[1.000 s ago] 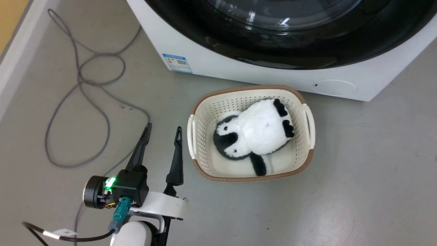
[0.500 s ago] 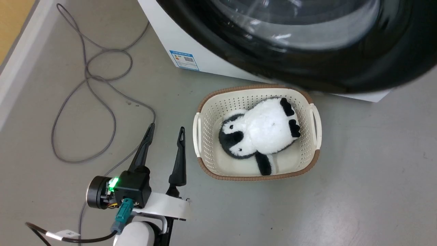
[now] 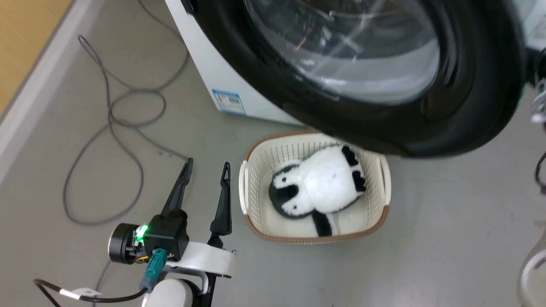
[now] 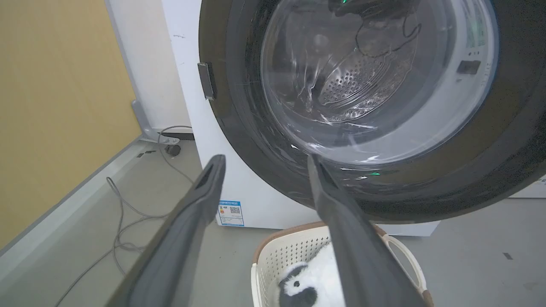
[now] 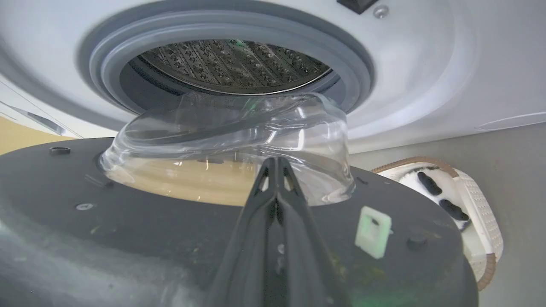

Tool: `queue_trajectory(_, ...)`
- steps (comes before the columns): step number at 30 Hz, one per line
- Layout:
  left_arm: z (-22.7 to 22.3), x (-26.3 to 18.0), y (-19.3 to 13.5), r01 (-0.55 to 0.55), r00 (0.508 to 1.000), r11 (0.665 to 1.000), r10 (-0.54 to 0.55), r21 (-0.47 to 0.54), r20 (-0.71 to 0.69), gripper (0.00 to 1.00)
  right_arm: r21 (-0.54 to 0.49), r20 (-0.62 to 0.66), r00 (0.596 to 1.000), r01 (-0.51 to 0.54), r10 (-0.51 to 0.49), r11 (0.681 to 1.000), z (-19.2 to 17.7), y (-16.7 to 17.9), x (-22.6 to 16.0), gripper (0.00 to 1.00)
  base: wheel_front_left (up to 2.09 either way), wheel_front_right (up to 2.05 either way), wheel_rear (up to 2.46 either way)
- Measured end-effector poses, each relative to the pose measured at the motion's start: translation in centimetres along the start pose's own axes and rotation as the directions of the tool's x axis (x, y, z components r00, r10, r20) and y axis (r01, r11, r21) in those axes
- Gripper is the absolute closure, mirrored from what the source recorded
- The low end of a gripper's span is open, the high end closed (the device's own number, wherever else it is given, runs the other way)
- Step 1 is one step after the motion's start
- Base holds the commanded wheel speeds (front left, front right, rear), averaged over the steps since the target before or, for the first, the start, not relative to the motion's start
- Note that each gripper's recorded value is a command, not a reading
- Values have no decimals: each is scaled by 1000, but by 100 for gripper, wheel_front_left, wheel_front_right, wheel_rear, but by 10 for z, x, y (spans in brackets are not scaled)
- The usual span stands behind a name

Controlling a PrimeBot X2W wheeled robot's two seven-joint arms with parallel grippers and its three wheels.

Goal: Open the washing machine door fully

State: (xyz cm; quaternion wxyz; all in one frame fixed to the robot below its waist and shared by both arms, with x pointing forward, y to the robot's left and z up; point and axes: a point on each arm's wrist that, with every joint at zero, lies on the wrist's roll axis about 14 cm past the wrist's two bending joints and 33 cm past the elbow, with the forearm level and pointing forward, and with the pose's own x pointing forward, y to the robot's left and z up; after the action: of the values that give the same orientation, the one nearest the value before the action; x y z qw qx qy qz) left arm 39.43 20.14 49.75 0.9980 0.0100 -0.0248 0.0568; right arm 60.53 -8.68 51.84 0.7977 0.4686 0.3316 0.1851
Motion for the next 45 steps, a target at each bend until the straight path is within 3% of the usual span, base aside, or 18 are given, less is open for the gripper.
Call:
queue_trajectory(14, 31, -38, 15, -44, 996, 999, 45, -17, 81, 0, 0, -88, 994, -70, 69, 998, -61, 13, -65, 100, 0, 0, 0)
queue_trajectory(23, 40, -52, 20, -51, 993, 998, 53, -20, 110, 0, 30, -203, 966, -160, 163, 987, -116, 24, -72, 100, 0, 0, 0)
queue_trajectory(30, 47, -60, 26, -68, 989, 998, 70, -19, 130, 0, 58, -317, 920, -223, 229, 973, -169, 34, -72, 100, 0, 0, 0)
queue_trajectory(39, 40, -76, 34, -89, 990, 996, 90, -19, 112, 0, 92, -375, 862, -331, 341, 939, -221, 63, -73, 100, 0, 0, 0)
queue_trajectory(45, 37, -83, 42, -112, 988, 994, 113, -19, 101, 0, 117, -442, 805, -387, 396, 915, -262, 80, -75, 100, 0, 0, 0)
